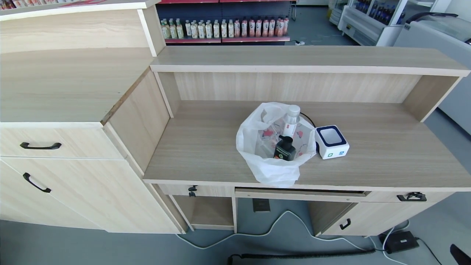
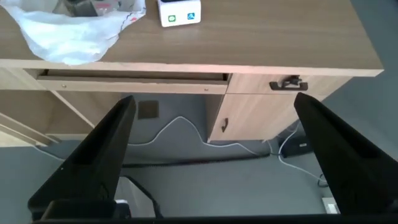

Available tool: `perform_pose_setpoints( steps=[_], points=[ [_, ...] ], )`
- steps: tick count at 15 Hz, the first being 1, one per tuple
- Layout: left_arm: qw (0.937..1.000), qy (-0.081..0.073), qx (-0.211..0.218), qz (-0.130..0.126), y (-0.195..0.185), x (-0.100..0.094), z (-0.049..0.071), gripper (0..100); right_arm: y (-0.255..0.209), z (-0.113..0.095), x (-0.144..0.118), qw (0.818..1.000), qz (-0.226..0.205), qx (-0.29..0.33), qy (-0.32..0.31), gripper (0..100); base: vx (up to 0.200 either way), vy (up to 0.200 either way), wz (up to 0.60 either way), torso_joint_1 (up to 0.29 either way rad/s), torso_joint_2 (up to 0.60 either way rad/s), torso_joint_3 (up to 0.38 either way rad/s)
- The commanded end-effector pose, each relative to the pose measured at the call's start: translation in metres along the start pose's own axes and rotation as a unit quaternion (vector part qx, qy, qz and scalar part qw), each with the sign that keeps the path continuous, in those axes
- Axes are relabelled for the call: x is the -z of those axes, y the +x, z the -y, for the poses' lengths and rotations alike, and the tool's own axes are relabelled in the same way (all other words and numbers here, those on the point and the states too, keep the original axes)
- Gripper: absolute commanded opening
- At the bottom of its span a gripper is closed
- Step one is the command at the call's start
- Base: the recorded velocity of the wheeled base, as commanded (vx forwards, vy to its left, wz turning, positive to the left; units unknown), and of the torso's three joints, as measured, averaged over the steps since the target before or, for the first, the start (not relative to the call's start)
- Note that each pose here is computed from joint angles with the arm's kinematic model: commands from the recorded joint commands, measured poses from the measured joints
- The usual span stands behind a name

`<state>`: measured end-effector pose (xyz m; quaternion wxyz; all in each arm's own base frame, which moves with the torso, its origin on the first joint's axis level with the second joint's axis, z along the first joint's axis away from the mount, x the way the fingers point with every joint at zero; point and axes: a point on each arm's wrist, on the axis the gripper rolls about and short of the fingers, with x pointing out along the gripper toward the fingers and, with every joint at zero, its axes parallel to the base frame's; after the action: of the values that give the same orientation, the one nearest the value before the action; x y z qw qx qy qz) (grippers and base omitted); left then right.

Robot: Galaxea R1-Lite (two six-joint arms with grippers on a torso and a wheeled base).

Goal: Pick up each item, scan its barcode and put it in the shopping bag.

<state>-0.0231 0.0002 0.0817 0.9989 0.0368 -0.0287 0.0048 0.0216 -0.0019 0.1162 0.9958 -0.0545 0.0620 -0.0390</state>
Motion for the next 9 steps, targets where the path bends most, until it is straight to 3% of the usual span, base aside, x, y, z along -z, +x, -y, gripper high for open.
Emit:
perform_pose_setpoints(
  steps=[1,5,9],
  points=[
    [1.0,0.0,0.0,0.0,0.0,0.0,0.0,100,-0.029,-0.001,0.036,1.0,0.025,0.008,0.013,100,0.0,0.0,0.0,0.0,0.0,0.0],
    [1.0,0.0,0.0,0.0,0.0,0.0,0.0,100,-0.04,-0.001,0.042,0.994,0.081,0.004,0.073,100,0.0,0.0,0.0,0.0,0.0,0.0],
    [1.0,0.0,0.0,0.0,0.0,0.0,0.0,100,-0.039,-0.001,0.047,0.994,0.051,0.001,0.096,100,0.0,0.0,0.0,0.0,0.0,0.0]
  ],
)
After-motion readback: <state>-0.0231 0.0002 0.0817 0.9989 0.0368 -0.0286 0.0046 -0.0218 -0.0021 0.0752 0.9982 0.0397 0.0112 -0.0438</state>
